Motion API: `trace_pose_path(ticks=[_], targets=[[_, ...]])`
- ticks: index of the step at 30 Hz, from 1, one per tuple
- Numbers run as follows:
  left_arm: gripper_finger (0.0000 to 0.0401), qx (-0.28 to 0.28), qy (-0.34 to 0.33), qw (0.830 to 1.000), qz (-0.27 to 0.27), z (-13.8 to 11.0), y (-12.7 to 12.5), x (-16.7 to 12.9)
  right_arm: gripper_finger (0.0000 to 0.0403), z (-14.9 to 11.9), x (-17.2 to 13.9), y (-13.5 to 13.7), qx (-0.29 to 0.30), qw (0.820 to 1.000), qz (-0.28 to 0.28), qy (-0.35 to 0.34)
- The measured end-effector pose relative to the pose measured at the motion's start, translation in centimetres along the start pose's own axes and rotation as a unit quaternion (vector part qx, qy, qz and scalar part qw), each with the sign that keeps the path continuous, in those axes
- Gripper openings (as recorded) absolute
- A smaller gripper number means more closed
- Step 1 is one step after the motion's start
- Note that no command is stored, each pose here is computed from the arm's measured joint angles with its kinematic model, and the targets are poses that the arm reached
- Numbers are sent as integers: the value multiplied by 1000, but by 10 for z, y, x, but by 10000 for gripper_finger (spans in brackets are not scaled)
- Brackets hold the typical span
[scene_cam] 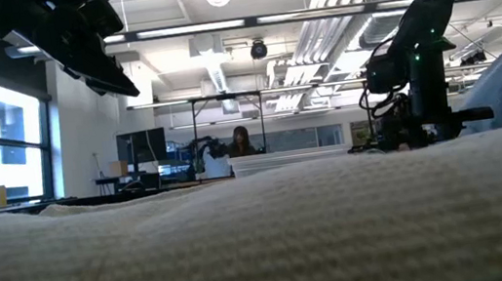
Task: Pick and placing Produce into tupperware
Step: Put the raspberry into the transparent bin
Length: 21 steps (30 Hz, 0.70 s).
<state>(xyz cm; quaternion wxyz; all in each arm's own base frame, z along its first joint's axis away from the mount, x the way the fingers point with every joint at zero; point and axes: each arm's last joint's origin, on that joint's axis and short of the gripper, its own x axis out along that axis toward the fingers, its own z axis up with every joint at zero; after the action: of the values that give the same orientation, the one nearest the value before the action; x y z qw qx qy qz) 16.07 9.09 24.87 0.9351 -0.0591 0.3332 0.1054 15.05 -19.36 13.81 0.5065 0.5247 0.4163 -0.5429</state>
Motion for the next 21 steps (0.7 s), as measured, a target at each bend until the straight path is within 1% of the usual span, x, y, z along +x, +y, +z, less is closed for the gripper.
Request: trace_pose_path(ticks=[16,21], targets=[[159,0,0,1000,0,0,0,0,96,0,0,0,-2,1000,1,0],[159,0,0,1000,0,0,0,0,93,1,-3,2,-14,1000,7,5]])
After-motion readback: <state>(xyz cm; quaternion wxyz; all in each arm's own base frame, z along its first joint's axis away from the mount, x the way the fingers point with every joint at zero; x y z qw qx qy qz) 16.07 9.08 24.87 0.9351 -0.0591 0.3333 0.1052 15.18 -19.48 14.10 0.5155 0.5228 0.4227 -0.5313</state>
